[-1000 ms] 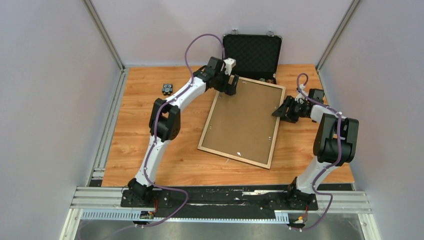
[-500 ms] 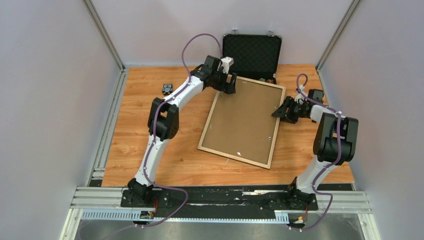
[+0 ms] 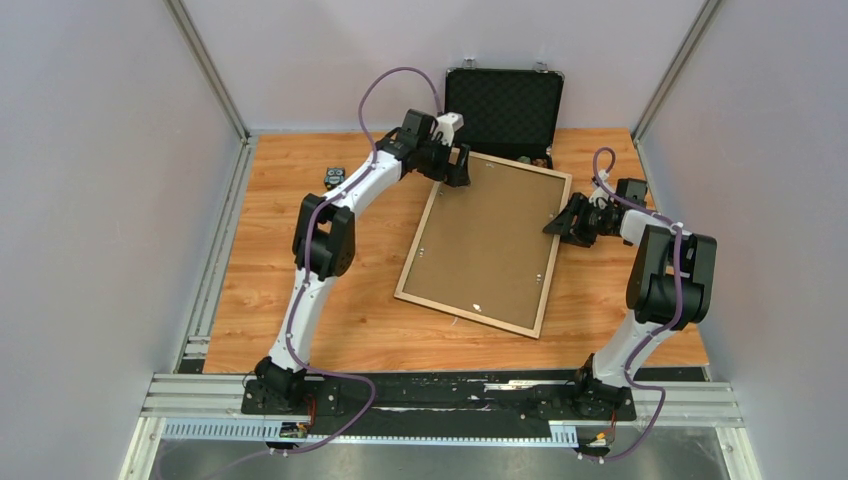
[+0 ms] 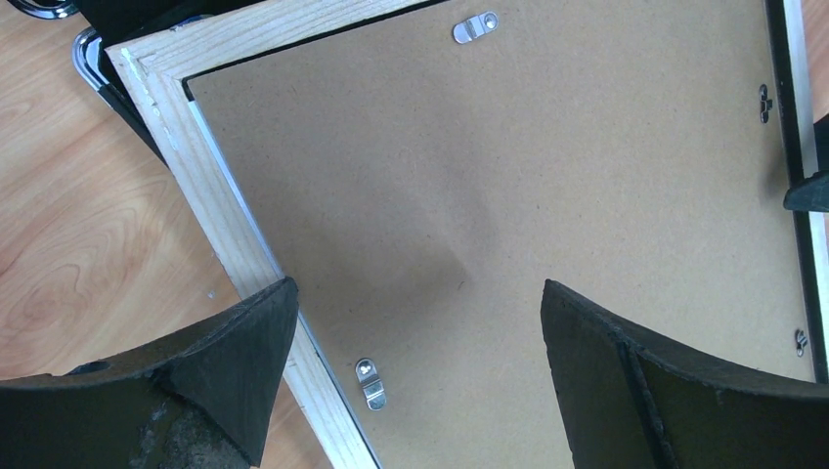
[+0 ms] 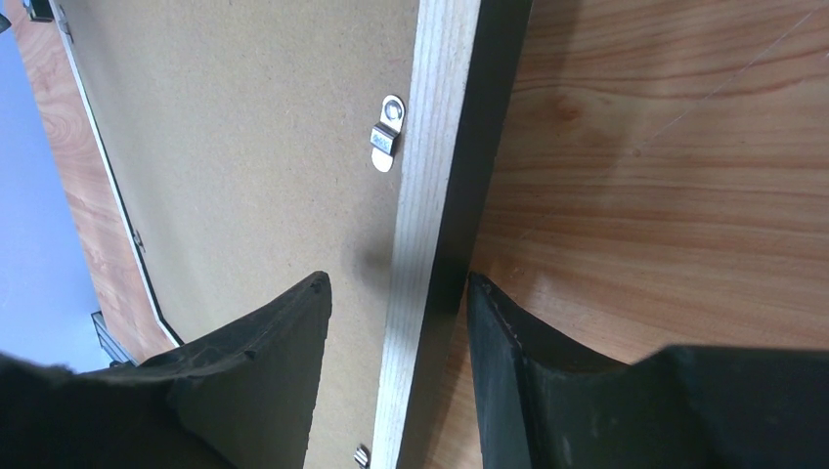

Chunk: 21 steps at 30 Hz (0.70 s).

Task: Put the photo into the frame

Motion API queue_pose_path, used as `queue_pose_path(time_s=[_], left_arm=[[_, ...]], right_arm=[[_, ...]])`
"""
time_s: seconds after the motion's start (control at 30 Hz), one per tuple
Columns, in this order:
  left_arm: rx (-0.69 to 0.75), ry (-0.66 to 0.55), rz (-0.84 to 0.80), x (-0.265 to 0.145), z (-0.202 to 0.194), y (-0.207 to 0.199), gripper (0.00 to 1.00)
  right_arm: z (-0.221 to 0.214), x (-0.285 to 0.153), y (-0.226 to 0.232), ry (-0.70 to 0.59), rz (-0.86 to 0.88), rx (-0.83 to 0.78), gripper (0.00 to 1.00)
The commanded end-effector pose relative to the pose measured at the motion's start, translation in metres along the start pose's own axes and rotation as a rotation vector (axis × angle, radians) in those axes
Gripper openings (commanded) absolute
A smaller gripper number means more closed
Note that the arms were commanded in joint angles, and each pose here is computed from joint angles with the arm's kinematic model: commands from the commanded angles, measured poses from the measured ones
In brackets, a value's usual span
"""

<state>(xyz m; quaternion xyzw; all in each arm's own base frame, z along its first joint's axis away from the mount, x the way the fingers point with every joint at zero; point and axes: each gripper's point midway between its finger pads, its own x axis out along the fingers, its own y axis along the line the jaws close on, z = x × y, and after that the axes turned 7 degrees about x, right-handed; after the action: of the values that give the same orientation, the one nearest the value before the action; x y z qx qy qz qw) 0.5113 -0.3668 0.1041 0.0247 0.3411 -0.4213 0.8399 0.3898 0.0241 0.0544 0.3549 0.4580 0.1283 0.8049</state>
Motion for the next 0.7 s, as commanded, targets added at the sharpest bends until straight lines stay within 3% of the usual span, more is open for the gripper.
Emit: queue_pose_path(time_s=[0.0,0.67], left_arm=[[0.008,0.042,-0.23,0.026,-0.028,-0.055,1.0],[0.11,0.062,-0.273,0.022,-0.043,-0.072,1.0]], right_arm=[[0.008,0.002,0.004,-0.016,0.03,-0.015,0.52],[0.007,0.004,0.005,-0.004,0.05,-0.013,0.52]])
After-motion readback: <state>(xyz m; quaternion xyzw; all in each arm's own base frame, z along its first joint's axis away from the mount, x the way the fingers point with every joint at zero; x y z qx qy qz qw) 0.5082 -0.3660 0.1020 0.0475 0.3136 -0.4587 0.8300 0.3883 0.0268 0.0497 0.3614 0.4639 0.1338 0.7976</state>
